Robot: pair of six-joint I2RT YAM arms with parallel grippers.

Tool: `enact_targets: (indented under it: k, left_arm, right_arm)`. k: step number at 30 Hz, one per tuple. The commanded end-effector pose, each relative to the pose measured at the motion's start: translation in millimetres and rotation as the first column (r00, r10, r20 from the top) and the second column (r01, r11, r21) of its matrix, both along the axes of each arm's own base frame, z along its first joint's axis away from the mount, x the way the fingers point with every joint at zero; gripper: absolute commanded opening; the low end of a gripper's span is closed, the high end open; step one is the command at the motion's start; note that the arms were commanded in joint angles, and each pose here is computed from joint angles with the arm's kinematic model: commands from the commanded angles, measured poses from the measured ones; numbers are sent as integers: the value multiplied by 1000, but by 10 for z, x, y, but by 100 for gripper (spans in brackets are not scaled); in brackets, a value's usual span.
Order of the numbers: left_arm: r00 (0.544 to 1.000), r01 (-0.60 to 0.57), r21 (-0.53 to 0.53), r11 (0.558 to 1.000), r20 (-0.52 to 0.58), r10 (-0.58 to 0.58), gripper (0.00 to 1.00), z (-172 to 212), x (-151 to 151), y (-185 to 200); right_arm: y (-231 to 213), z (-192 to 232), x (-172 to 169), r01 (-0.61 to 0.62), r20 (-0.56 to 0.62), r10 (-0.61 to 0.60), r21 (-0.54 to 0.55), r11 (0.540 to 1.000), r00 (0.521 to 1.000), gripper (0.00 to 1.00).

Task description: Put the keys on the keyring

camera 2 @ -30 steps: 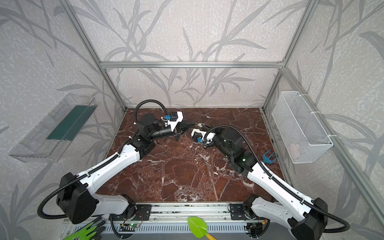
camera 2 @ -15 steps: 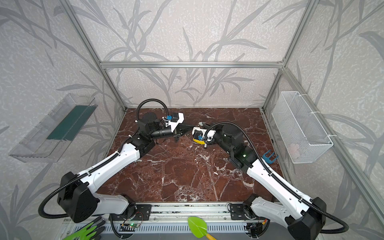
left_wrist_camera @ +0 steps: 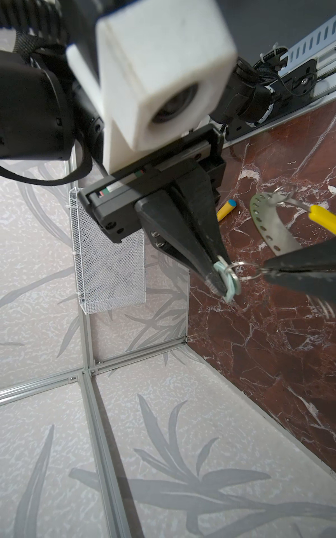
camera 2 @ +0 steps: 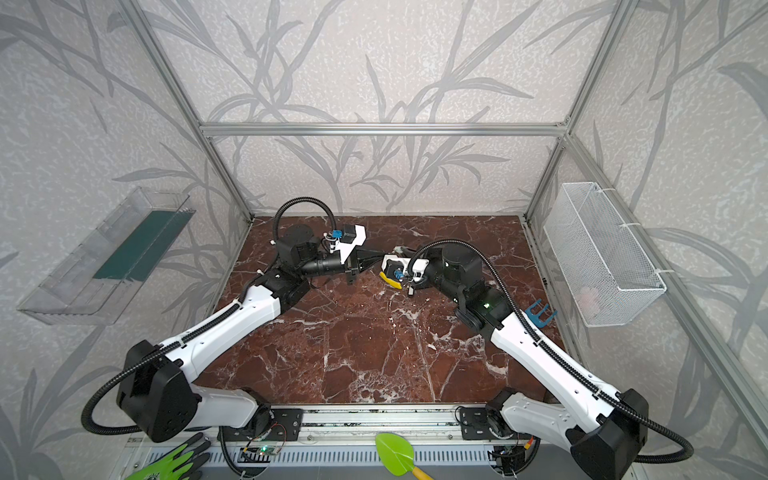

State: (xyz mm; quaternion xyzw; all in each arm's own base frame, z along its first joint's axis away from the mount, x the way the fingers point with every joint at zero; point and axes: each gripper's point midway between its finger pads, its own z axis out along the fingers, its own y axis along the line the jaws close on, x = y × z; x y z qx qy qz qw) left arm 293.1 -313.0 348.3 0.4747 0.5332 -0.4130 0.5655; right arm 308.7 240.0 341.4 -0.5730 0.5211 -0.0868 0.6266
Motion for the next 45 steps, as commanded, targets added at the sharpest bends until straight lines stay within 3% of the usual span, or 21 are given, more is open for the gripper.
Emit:
enact_targets:
  k: [1,4,10,18,28,30,32,38,41,45]
  left_arm:
    - [999,-35,-78,996,17,37,0,183,34,81]
    - [998,-55,-148,987,34,61,0,350,48,112]
    - [996,-76,-256,964,27,85,0,591,65,167]
    - [998,-49,-370,928,8,56,0,805,64,157]
    - [1000,4,-426,905,11,1,0,919,85,70]
    - [1000,9,-415,910,19,-1,0,903,85,67]
    - [1000,0,-409,912,16,7,0,884,94,86]
    - [1000,2,-378,926,8,1,0,834,89,99]
    - [1000,14,-367,930,6,-12,0,824,83,91]
    - [999,39,-352,935,5,-39,0,803,71,58]
  right_arm:
    - [-42,106,-28,6,21,-8,96,995,1000,0]
    - [-19,-32,-49,7,4,-7,129,992,1000,0]
    - [79,-21,-85,-21,92,5,179,984,996,0]
    - [294,-76,-1,-72,45,63,250,966,997,0]
    - [521,5,-7,-175,77,157,366,914,985,0]
    - [491,49,-42,-181,80,163,395,900,983,24]
    - [369,63,-16,-139,49,131,425,894,990,33]
    - [-225,111,-58,-49,-85,119,576,816,989,39]
    - [-267,197,-199,-88,-90,169,575,813,981,39]
    - [-213,414,-311,-153,-101,269,614,774,958,34]
